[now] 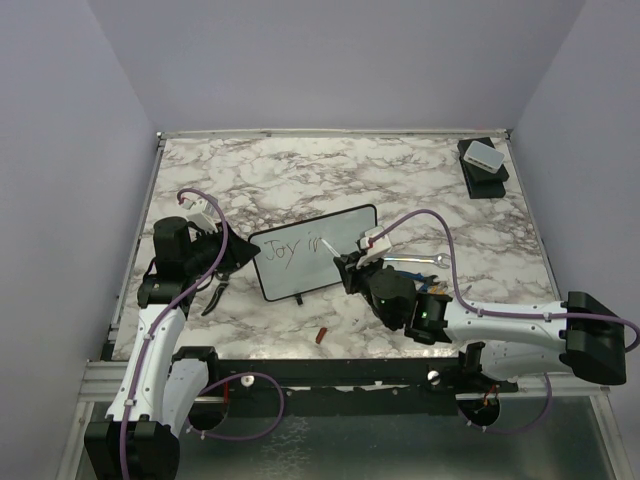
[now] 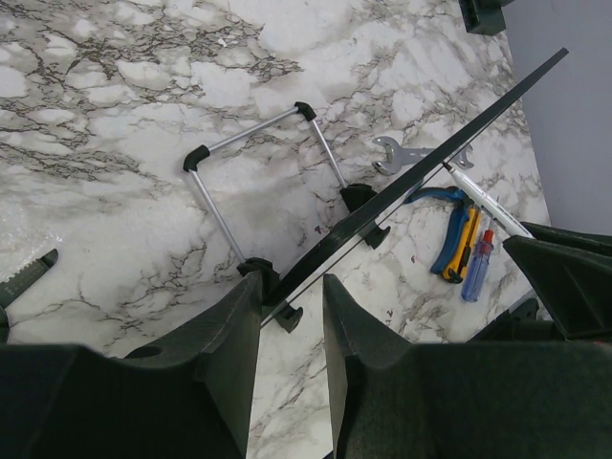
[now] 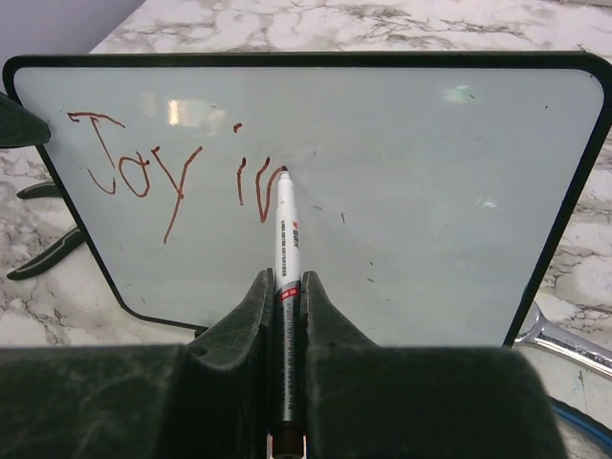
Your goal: Write a sentence on the whiteboard
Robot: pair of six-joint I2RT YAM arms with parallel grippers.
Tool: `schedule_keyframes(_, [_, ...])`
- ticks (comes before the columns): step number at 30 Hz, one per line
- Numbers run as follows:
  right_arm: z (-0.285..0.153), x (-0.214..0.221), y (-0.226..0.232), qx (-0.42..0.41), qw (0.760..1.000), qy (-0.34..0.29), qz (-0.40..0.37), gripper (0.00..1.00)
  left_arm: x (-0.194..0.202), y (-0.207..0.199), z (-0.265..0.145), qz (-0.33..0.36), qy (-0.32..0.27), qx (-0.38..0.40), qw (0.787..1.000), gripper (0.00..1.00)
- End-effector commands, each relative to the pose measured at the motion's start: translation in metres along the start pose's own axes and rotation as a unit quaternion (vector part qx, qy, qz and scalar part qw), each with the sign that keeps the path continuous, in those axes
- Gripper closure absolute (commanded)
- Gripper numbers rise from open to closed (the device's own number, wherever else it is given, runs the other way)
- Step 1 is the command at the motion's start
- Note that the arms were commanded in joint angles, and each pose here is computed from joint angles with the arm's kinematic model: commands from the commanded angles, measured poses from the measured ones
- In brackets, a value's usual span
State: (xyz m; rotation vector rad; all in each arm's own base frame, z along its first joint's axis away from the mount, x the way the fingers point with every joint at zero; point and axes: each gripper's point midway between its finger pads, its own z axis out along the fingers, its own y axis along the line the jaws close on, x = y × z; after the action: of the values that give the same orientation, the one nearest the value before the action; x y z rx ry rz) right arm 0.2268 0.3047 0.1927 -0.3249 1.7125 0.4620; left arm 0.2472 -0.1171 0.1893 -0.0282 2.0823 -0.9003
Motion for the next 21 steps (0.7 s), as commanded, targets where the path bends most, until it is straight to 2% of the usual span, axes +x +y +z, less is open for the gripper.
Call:
schedule_keyframes(1, [-0.001,-0.011,-0.012,0.034,0.999,-0.012,0.016,0.99,0.004,-0.004,-0.001,-0.002,0.005,0.009,1.000,0.67])
schedule_keyframes(21, [-0.008,0.044,-0.015,0.032,0.997,0.064,0.033,0.99,0.004,-0.004,-0.001,0.000,0.003,0.010,1.000,0.67])
